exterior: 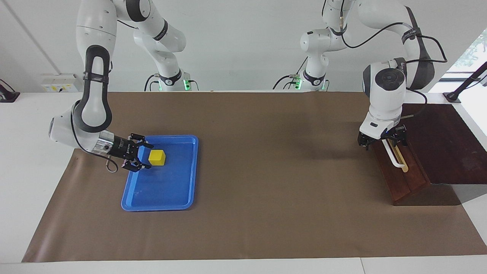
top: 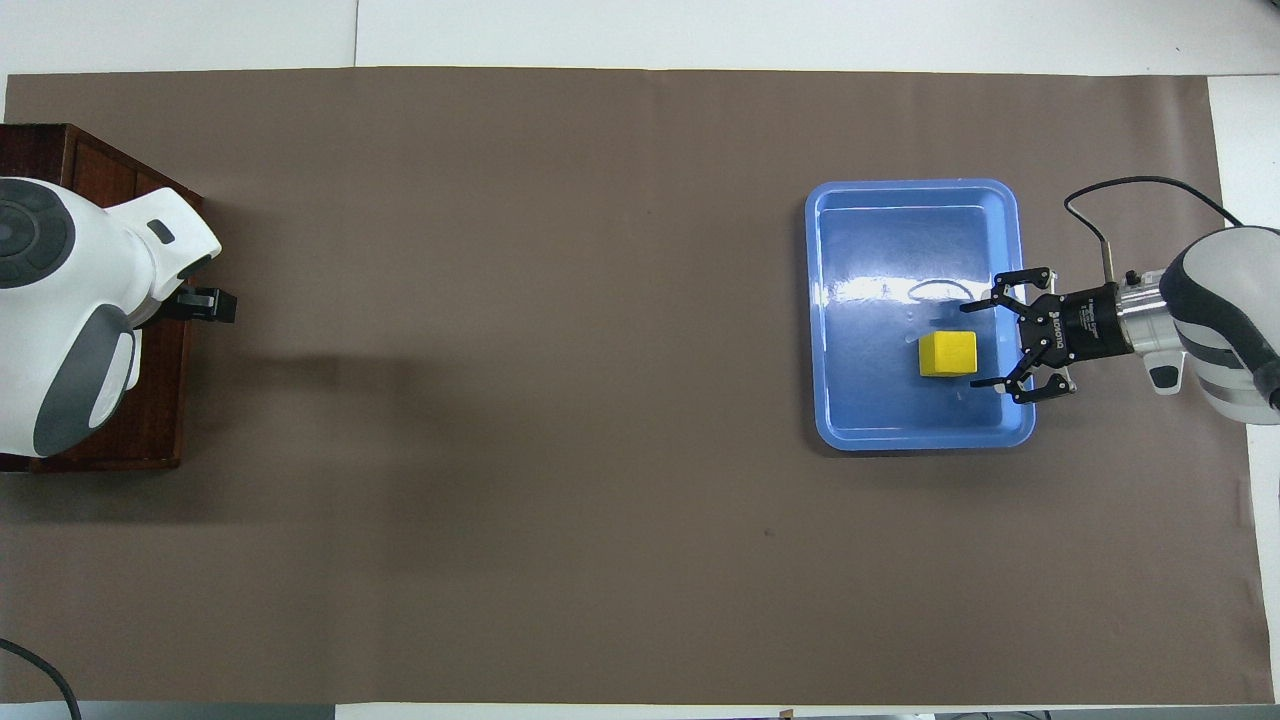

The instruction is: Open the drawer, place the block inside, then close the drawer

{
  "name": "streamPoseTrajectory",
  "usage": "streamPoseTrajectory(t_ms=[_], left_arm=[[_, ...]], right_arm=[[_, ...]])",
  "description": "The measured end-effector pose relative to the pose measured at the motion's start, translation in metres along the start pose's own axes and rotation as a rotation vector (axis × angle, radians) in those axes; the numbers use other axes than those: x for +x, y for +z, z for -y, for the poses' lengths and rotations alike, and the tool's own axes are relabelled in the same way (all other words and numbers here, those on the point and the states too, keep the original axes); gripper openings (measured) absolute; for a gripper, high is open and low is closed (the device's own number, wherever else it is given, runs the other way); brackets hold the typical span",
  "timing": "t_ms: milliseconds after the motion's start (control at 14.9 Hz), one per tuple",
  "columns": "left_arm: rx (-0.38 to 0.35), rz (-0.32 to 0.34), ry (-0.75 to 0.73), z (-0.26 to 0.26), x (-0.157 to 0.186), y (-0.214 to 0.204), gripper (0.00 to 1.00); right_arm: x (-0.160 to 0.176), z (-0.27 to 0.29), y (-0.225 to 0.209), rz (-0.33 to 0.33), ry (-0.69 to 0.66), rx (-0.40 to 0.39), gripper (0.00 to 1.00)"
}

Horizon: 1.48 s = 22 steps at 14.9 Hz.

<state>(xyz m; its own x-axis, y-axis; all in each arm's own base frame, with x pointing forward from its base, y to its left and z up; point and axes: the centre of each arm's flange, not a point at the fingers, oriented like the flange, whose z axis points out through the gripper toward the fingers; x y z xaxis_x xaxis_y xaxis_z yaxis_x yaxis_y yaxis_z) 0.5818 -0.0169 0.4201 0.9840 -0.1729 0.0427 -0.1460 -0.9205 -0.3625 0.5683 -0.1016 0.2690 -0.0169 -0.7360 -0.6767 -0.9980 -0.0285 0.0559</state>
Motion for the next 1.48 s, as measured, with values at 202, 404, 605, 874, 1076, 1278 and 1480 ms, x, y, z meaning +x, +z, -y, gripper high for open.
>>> streamPoseTrajectory(t_ms=[202,404,605,874,1076,1278,1480], left_arm=[[-0.006,-0.008,0.003,-0.002,-0.001,0.006,1.00],[-0.014,-0.016,0.010,-0.006,-0.005,0.017,1.00],[-0.013,-0.019,0.010,-0.005,-0.005,0.017,1.00],[0.010,-0.023,0.027,-0.004,-0.005,0.019,1.00],[0.043,-0.024,0.054,-0.003,-0.004,0.023,1.00],[0.042,-0.025,0.051,-0.005,-0.004,0.024,1.00],[0.038,-0.031,0.022,-0.007,-0.003,0.026,1.00]], right_arm=[[0.004,-0.003,0.009,-0.007,0.016,0.019,1.00],[0.008,-0.007,0.014,-0.008,0.018,0.016,1.00],[0.009,-0.008,0.015,-0.007,0.018,0.013,1.00],[0.010,-0.009,0.016,-0.007,0.018,0.011,1.00],[0.011,-0.011,0.018,-0.005,0.020,0.008,0.97],[0.011,-0.011,0.019,-0.006,0.017,0.007,0.92],[0.011,-0.012,0.019,-0.005,-0.001,0.006,0.85]])
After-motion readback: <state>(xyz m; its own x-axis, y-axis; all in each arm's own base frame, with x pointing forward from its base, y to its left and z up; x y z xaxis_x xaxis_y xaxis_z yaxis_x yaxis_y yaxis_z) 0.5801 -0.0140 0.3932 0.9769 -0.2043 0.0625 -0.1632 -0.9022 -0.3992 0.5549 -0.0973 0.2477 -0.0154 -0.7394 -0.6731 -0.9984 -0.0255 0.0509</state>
